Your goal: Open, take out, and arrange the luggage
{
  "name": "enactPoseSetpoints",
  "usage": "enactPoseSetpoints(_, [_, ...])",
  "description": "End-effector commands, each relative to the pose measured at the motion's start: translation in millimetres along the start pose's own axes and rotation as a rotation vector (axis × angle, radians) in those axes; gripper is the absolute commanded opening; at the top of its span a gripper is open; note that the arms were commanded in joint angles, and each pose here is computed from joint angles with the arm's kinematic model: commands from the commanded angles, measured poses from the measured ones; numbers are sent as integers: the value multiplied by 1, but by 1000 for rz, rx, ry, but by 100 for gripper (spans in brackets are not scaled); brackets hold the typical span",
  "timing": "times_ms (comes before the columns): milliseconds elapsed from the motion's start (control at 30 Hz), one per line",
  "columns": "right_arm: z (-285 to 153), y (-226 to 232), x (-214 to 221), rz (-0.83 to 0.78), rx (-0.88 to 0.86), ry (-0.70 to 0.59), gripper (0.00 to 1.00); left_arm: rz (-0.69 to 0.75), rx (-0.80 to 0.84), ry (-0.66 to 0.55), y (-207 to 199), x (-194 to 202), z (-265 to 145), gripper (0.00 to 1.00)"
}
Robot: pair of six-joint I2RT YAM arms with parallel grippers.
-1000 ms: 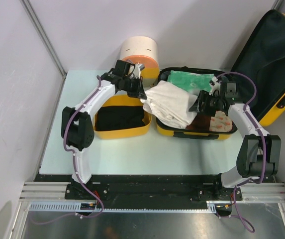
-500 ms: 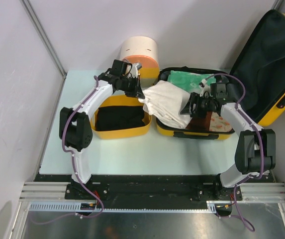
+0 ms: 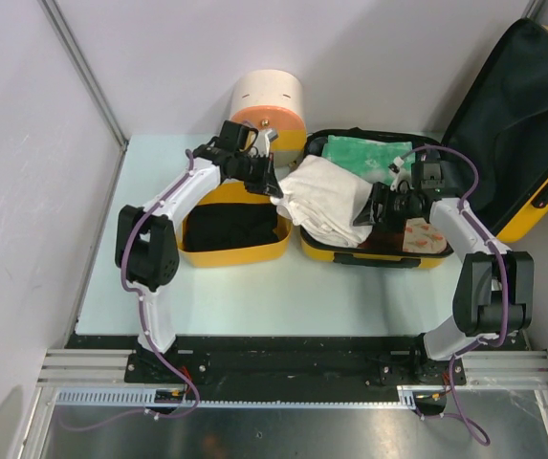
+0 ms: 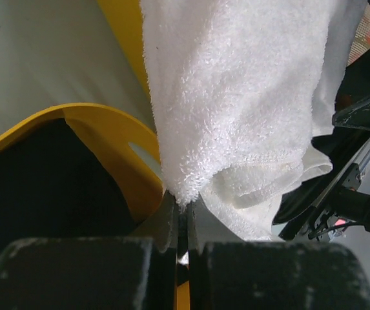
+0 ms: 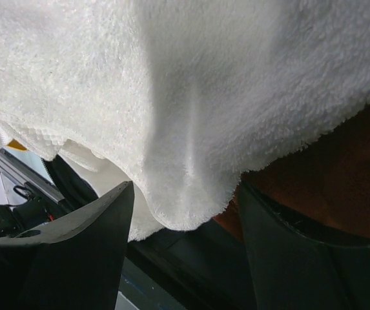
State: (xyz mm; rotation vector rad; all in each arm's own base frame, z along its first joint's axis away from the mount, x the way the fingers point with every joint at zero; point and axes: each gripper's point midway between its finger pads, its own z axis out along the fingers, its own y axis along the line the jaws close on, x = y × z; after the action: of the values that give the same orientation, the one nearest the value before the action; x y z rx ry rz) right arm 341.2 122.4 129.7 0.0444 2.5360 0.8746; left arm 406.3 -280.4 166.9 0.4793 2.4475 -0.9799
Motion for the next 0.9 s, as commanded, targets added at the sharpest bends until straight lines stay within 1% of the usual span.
enactPoseSetpoints(0, [2, -4, -5, -7, 14, -19, 70, 20, 49, -25, -21, -6, -11, 0])
enactPoseSetpoints(33, [3, -7, -5, -7, 24, -16, 72, 20, 48, -23, -21, -6, -11, 0])
enactPoseSetpoints(67, [5, -15, -5, 0, 64, -18, 75, 20, 49, -25, -22, -7, -11, 0])
enactPoseSetpoints(133, [5, -22, -4, 13, 83, -12, 76, 26, 50, -28, -24, -7, -11, 0])
enactPoseSetpoints(200, [8, -20, -4, 28, 66, -6, 76, 28, 48, -24, -24, -6, -10, 0])
enactPoseSetpoints(433, [18, 9, -17, 7, -57, -47, 67, 24, 42, -9, -20, 0, -6, 0])
enactPoseSetpoints(567, [20, 16, -21, -5, -67, -66, 65, 22, 39, -6, -19, 1, -5, 0])
enactPoseSetpoints(700, [22, 12, -28, -10, -51, -91, 64, 24, 38, -8, -19, 0, -4, 0])
enactPoseSetpoints(767, [16, 12, -37, -6, -36, -131, 65, 28, 33, -10, -19, -1, -4, 0])
enactPoseSetpoints(800, [14, 12, -40, -10, -28, -148, 67, 29, 34, -12, -19, -1, -4, 0])
enactPoseSetpoints(833, [11, 9, -43, -11, -6, -166, 72, 29, 34, -12, -19, -1, -4, 0])
enactPoseSetpoints(867, [6, 10, -46, -28, 6, -185, 73, 29, 34, -12, -19, -1, -4, 0])
